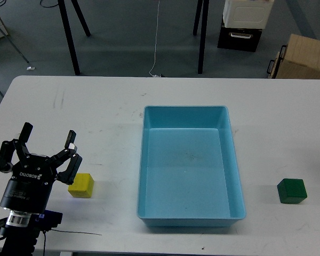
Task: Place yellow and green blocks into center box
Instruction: 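Move the right gripper up and over toward the dark green cube, then lower the right gripper onto the dark green cube and close it, then lift the green cube and carry it into the blue bin, then release the green cube in the bin and withdraw the right gripper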
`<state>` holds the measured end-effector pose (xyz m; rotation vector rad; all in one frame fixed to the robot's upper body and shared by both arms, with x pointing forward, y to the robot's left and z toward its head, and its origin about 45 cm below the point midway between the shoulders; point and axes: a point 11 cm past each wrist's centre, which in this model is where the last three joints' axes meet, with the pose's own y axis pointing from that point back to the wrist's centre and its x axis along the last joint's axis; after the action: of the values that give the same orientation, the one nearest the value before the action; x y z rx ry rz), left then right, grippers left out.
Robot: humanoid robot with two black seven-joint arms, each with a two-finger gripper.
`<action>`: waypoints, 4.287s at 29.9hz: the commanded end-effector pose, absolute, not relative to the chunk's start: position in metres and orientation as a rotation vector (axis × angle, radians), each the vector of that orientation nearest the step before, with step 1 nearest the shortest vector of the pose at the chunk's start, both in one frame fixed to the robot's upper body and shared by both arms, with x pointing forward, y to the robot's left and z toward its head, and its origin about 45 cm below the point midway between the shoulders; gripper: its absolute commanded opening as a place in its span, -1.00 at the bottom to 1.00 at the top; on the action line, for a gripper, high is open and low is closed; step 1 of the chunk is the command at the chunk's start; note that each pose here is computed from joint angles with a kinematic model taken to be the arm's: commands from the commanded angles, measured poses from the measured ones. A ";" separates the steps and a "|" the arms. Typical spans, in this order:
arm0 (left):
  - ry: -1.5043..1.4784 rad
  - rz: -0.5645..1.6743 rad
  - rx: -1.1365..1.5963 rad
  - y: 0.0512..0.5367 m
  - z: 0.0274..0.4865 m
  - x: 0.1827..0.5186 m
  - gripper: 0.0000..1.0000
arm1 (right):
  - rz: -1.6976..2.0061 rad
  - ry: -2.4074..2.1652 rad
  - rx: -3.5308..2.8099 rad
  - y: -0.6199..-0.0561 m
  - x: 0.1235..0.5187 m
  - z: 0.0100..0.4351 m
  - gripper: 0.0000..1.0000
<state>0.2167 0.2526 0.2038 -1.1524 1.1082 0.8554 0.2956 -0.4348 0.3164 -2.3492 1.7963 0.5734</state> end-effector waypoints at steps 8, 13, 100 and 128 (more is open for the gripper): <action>1.120 0.846 -1.151 0.247 0.203 0.218 1.00 | 0.065 1.730 -3.245 -0.360 0.359 0.316 1.00; 1.137 0.835 -1.146 0.241 0.201 0.217 1.00 | -0.209 1.480 -3.797 -0.332 0.361 0.304 1.00; 1.111 0.872 -1.076 0.223 0.190 0.216 1.00 | -0.909 0.306 -4.241 -0.104 0.374 0.205 1.00; 1.018 0.863 -1.092 0.238 0.207 0.233 1.00 | 0.764 1.299 -2.037 -0.388 0.428 0.311 1.00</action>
<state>0.2309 0.2348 0.2043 -1.0884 1.0303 0.8590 0.4672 -0.3513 0.3350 -2.1930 1.3299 0.7227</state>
